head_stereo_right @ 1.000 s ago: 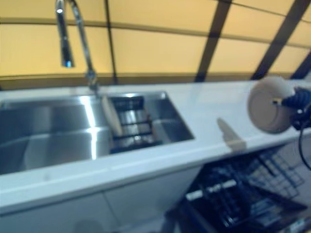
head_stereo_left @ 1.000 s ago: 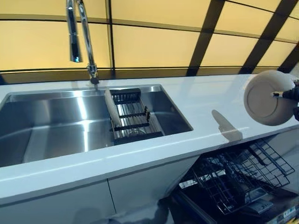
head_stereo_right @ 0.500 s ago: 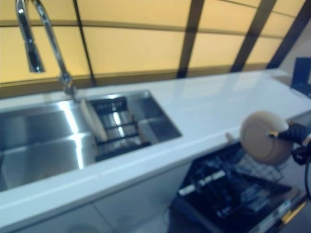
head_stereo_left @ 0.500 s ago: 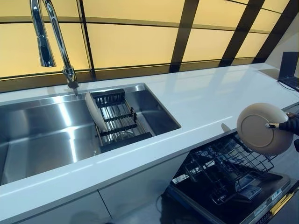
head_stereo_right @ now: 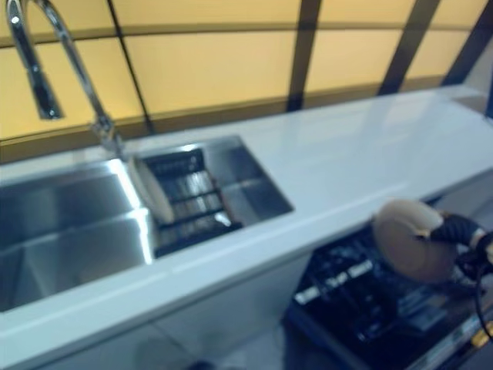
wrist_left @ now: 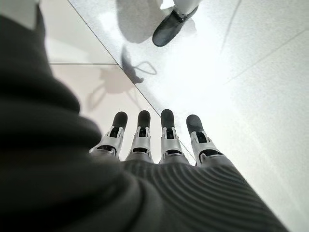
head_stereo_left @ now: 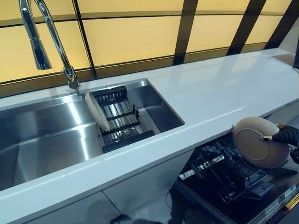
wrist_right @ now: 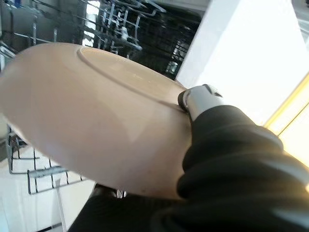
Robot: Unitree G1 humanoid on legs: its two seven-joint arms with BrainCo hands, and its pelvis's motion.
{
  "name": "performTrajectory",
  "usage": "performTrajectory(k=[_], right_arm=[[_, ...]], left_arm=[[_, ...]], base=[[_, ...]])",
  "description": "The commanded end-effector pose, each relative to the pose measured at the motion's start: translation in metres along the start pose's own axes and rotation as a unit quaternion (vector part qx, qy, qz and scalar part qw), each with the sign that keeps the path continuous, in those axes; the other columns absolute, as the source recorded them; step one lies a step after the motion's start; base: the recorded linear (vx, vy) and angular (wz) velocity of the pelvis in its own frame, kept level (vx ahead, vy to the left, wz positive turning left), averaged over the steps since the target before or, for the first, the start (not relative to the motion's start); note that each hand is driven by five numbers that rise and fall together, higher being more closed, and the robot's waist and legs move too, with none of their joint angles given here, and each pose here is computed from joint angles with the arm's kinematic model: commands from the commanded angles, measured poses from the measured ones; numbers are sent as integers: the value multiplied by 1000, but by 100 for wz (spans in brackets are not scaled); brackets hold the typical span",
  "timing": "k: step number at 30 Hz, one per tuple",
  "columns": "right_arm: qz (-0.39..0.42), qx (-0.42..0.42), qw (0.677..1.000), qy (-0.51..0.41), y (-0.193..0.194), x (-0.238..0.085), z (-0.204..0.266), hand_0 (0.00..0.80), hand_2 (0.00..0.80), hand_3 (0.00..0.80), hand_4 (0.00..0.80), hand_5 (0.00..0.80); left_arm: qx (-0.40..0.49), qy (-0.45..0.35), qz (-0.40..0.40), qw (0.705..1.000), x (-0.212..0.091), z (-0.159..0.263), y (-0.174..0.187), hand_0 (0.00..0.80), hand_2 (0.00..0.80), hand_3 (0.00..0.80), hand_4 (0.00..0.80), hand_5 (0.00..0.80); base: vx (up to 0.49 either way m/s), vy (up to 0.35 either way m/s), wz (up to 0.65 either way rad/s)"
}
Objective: Take plates into dishwasher
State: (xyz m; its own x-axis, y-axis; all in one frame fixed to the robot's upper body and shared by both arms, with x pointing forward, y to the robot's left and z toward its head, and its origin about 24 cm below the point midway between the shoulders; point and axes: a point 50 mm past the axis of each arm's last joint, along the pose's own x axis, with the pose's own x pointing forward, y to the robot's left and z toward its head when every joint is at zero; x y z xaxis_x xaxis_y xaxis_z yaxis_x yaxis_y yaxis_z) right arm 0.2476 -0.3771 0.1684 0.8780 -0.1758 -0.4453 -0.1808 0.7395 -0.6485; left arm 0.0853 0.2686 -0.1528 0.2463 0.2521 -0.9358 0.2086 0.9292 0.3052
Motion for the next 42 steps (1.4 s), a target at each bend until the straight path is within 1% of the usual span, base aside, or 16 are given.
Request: performTrajectory(k=[1,16,23,30,42], right_arm=[[-39,-8,997,-59,-12,1,30,800,800,800,800,800],[2,-29,998,-54,23,16,30,800,800,800,800,800],[19,-24,998,-57,40,22,28,800,800,800,800,800],[32,-63,996,-49,57,27,26,800,800,800,800,800],[45,-74,996,-15,76,45,13,800,800,800,800,800]], left_arm=[[25,-10,13,1000,0,8,13,0,0,0,0,0],[4,-49,0,999,1,36,1,0,0,0,0,0],[-5,-59,-11,998,1,41,-8,0,0,0,0,0],[-18,-72,-16,997,0,48,-13,0,0,0,0,0],[-13,-80,-25,996,-1,53,-22,0,0,0,0,0]], base=[[-44,-75,5],[-17,-16,1],[0,0,0],[0,0,0],[1,0,0]])
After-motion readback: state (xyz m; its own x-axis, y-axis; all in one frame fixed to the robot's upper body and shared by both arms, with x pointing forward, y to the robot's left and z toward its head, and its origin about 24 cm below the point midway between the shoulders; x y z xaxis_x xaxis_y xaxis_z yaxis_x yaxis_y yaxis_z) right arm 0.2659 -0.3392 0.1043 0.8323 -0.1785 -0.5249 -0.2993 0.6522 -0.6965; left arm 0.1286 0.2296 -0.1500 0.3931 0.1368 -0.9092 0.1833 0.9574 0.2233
